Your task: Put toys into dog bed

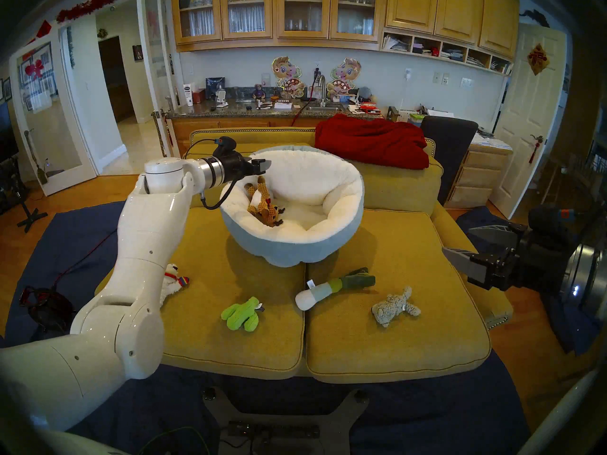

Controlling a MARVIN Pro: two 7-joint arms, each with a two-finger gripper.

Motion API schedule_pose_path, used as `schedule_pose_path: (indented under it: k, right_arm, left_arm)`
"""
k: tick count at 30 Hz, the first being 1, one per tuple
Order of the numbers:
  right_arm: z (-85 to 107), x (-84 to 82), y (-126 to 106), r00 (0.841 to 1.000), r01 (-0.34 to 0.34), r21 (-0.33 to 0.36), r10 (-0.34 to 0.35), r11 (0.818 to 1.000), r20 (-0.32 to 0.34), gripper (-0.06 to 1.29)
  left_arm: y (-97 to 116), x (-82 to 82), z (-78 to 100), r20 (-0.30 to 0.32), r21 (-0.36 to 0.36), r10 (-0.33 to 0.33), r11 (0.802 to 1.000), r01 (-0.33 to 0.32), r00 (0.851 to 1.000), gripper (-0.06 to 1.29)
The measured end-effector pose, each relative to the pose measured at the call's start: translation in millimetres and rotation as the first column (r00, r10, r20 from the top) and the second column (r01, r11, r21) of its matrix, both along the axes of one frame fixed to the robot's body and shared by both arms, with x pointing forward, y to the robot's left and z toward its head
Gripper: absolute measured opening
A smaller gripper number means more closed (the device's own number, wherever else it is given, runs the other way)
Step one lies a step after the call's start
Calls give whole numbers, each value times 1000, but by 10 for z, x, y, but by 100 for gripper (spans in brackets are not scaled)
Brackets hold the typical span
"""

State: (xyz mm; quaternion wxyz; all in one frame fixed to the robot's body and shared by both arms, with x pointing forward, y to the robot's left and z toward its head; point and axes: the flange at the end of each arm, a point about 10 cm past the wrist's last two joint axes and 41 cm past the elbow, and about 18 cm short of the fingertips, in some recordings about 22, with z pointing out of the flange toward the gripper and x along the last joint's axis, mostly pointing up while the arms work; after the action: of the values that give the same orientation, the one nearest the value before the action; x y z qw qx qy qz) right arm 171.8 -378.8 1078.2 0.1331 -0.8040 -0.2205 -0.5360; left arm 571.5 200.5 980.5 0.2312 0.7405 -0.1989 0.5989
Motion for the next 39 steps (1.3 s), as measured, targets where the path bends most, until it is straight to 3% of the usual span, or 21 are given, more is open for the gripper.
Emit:
schedule_pose_path:
  k: [8,20,39]
  right_arm:
    - [0,0,0,1000,0,0,0,1000,0,126]
    - [-3,1,1,1000,-1,1,1,1000,-1,126]
    - [-3,1,2,1000,-1,1,1,1000,-1,126]
  left_arm:
    - [201,-232,-96,-5,17,-41,999,41,999,123]
    - [694,-560,-47,10,51,-10,999,10,1000,123]
    - [1303,-1414,-389,-131,86,9,996,2,991,123]
